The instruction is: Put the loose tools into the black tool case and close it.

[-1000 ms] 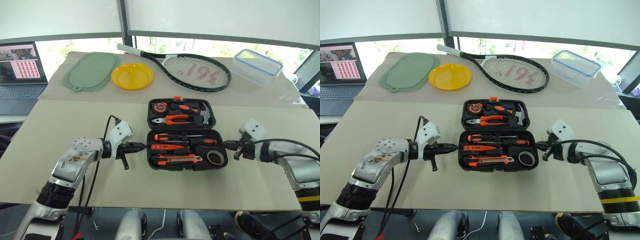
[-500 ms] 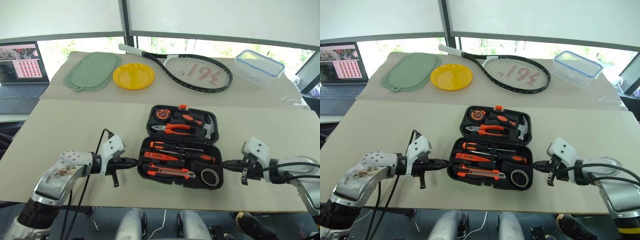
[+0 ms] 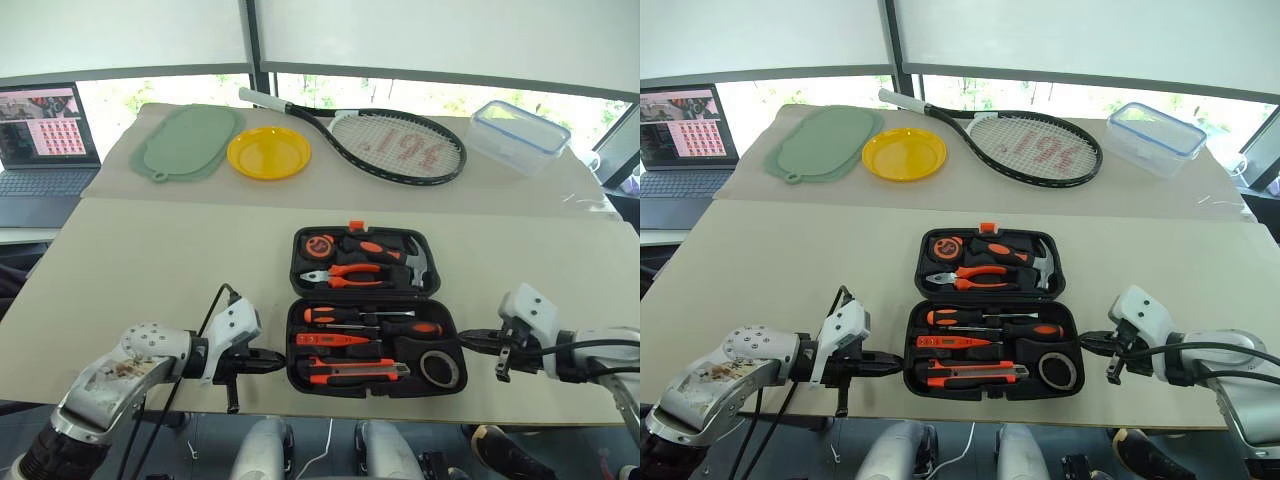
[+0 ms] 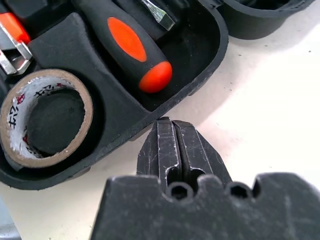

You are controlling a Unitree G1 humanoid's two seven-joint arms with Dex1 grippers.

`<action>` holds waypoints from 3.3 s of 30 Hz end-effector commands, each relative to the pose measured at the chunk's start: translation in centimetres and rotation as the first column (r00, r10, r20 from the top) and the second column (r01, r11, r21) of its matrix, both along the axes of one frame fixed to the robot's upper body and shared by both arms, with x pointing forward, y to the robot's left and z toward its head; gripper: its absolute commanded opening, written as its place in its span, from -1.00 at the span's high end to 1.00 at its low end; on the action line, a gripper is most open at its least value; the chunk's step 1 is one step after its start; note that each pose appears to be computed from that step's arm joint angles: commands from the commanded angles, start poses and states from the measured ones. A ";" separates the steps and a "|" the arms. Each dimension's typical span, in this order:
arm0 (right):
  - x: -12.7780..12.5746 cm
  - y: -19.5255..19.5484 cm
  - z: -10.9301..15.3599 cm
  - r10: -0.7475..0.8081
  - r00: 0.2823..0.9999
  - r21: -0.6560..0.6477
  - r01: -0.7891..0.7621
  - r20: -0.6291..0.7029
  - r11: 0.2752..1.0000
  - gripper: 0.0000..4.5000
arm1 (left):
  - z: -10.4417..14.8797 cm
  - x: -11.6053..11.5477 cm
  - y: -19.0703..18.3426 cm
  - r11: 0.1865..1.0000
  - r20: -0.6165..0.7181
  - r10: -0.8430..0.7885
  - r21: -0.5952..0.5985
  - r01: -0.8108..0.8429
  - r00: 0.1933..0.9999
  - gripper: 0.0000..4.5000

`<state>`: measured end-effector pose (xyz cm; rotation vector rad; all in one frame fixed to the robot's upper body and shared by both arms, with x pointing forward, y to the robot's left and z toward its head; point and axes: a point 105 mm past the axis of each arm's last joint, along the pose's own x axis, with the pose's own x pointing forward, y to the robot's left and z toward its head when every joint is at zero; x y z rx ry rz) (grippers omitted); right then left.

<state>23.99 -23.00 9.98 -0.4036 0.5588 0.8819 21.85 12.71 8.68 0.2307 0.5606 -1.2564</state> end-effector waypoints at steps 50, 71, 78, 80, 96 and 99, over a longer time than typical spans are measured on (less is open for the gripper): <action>10.6 2.4 6.6 -0.283 0.957 0.302 0.254 0.058 0.919 0.97 | 6.6 11.8 -3.4 0.911 0.021 0.370 -0.203 -0.359 0.929 1.00; 5.4 3.7 4.9 -0.208 0.825 0.151 0.151 0.525 0.977 0.97 | 6.6 9.6 -0.4 0.872 0.660 0.486 -0.325 -0.365 0.573 1.00; 3.4 3.2 4.3 -0.182 0.731 0.112 0.144 0.658 0.983 0.40 | 6.7 8.6 2.6 0.790 0.639 0.602 -0.384 -0.478 0.480 0.41; 2.4 3.0 4.3 -0.160 0.728 0.098 0.127 0.666 0.987 0.07 | 6.6 8.0 3.3 0.768 0.623 0.626 -0.391 -0.507 0.469 0.05; 6.0 0.7 4.2 -0.380 0.925 0.286 0.363 0.004 0.887 -0.99 | 3.7 10.9 4.4 0.625 -0.134 0.727 -0.275 -0.730 0.673 -1.00; 7.2 1.5 4.2 -0.359 0.926 0.304 0.378 -0.119 0.875 -0.99 | 3.9 12.0 3.0 0.671 -0.227 0.667 -0.229 -0.705 0.709 -1.00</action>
